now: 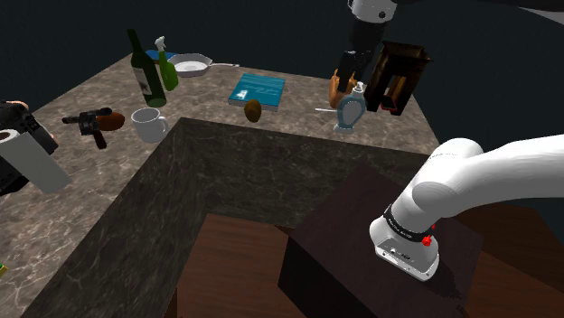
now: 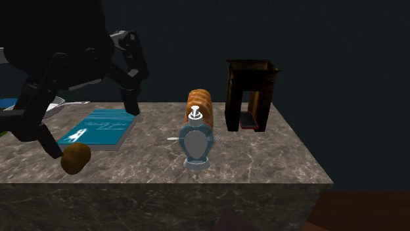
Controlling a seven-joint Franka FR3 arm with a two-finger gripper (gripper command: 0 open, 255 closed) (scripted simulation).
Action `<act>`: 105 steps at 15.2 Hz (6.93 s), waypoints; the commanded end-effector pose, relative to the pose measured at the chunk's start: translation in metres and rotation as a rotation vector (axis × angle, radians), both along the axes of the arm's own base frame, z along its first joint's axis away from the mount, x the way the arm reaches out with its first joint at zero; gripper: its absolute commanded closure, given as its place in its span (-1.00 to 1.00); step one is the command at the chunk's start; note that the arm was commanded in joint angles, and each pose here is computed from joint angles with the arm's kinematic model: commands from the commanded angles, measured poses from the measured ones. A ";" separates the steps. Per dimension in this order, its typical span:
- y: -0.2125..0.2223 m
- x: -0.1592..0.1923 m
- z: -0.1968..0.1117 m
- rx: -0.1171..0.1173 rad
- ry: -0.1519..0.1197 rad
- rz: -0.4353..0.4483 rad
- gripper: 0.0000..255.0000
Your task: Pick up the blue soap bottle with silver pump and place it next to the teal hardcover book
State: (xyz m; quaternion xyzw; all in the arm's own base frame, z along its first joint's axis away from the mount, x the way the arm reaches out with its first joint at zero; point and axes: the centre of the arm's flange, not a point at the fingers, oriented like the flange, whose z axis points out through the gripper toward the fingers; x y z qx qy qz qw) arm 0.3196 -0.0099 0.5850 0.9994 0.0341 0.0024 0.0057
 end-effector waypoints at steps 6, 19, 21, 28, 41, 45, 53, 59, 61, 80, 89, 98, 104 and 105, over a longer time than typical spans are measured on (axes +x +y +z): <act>-0.058 0.021 -0.023 -0.007 0.028 0.050 -1.00; -0.205 0.086 -0.085 -0.026 0.102 0.181 -1.00; -0.227 0.097 -0.095 -0.029 0.113 0.201 -1.00; -0.265 0.115 -0.127 -0.034 0.133 0.235 -1.00; -0.266 0.112 -0.151 -0.034 0.133 0.235 1.00; -0.266 0.112 -0.151 -0.034 0.133 0.235 1.00; -0.266 0.112 -0.135 -0.034 0.133 0.235 1.00; -0.266 0.112 -0.104 -0.034 0.133 0.235 1.00; -0.266 0.112 -0.093 -0.034 0.133 0.235 1.00; -0.266 0.112 0.007 -0.034 0.133 0.235 1.00; -0.266 0.112 0.055 -0.034 0.133 0.235 1.00; -0.266 0.112 0.102 -0.034 0.133 0.235 1.00; -0.266 0.112 0.134 -0.034 0.133 0.235 1.00; -0.266 0.112 0.139 -0.034 0.133 0.235 1.00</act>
